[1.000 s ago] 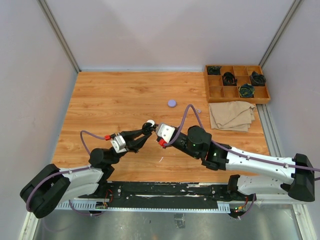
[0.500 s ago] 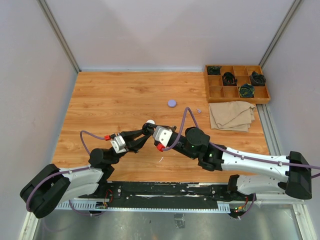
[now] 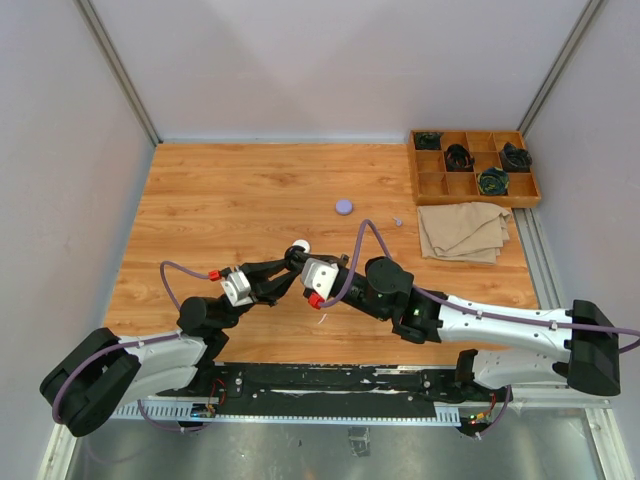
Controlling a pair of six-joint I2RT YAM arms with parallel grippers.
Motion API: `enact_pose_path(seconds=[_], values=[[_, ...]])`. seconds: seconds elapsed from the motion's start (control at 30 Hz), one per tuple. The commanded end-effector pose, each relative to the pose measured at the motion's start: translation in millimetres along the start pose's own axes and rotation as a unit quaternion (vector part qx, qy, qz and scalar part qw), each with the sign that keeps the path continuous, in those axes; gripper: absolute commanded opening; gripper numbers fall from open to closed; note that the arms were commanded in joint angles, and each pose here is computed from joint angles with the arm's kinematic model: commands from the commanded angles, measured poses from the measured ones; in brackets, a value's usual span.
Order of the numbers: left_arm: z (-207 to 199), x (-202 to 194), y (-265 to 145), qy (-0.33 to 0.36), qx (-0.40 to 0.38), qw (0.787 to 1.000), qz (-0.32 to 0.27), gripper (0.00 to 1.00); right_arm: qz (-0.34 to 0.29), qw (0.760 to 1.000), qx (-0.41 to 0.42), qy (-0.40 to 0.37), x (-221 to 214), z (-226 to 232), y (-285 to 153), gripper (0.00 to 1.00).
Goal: Insert the wireless bluetooth earbuds into the charging case
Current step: Place the earbud in the charging case.
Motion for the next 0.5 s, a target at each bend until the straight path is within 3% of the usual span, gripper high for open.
enact_pose_path(seconds=[0.0, 0.47], values=[[-8.6, -9.2, -22.3, -0.004, -0.003, 1.000, 0.013, 0.00, -0.013, 1.000, -0.001, -0.009, 3.1, 4.1, 0.1, 0.14], [-8.8, -8.6, -22.2, -0.007, -0.003, 1.000, 0.011, 0.00, 0.008, 1.000, -0.013, -0.026, -5.2, 3.6, -0.1, 0.14]])
Point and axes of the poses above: each gripper's point midway between its finger pads, its own y axis out along the fingers, its own z axis along the line the jaws close on, x = y × z, the point moved 6 cm from there along -y, back along the fingers, and after that the axes turned 10 degrees about y, right-handed, at the moved point
